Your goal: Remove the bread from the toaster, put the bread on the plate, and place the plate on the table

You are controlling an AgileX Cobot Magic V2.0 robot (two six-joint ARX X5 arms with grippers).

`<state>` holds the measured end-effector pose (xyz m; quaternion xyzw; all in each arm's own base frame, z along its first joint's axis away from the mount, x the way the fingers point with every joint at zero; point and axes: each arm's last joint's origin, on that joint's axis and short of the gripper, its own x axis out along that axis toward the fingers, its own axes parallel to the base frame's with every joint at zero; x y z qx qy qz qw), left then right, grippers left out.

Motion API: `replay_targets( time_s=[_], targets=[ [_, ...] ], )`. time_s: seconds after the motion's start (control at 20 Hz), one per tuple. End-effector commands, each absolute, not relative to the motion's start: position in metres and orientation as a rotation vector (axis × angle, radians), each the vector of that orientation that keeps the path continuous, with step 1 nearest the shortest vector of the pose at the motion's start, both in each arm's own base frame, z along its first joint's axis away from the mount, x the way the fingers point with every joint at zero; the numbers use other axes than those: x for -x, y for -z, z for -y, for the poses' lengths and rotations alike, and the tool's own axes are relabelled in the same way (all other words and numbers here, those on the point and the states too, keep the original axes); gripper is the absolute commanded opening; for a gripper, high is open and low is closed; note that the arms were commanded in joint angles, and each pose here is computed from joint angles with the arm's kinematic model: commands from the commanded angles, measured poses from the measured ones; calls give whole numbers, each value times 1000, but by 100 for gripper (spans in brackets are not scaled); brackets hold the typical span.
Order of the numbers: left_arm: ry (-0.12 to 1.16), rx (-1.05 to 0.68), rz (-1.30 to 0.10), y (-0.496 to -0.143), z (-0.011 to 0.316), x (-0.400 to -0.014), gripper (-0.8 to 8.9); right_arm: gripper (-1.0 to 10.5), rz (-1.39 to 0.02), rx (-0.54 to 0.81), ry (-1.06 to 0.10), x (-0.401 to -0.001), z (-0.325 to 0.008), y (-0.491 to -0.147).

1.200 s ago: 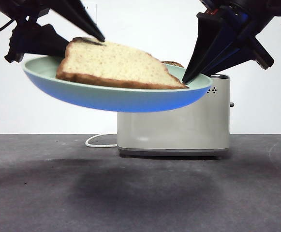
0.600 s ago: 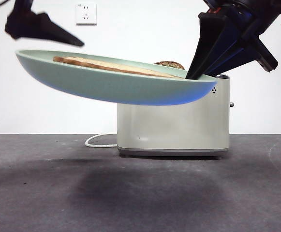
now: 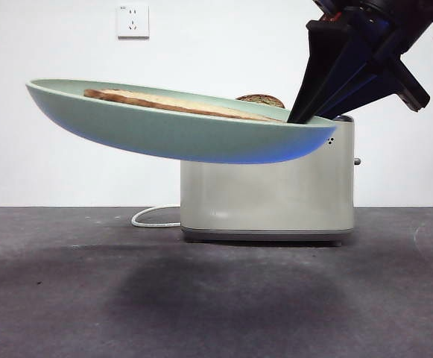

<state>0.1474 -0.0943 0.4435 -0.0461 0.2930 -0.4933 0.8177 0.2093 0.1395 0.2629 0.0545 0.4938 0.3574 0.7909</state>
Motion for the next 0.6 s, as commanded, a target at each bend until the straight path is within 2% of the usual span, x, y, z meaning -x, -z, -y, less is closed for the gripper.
replay_targets(
  time_s=[0.05, 0.15, 0.2, 0.45, 0.6],
  targets=[
    [965, -7, -554, -449, 79, -125, -8, -17, -1050, -150, -742, -214, -132, -264],
    [783, -121, -543, -449, 62, -102, -8, -17, -1043, -175, -696, -220, -121, -264],
    [737, -160, -530, -449, 55, -92, -8, -17, -1041, -182, -672, -223, -115, -264],
    [713, -159, -365, -457, 24, -33, -8, -17, -1109, -163, -556, -237, -91, -249],
    [711, -145, -337, -455, 15, -14, -8, -17, -1183, -138, -532, -247, -91, -231]
  ],
)
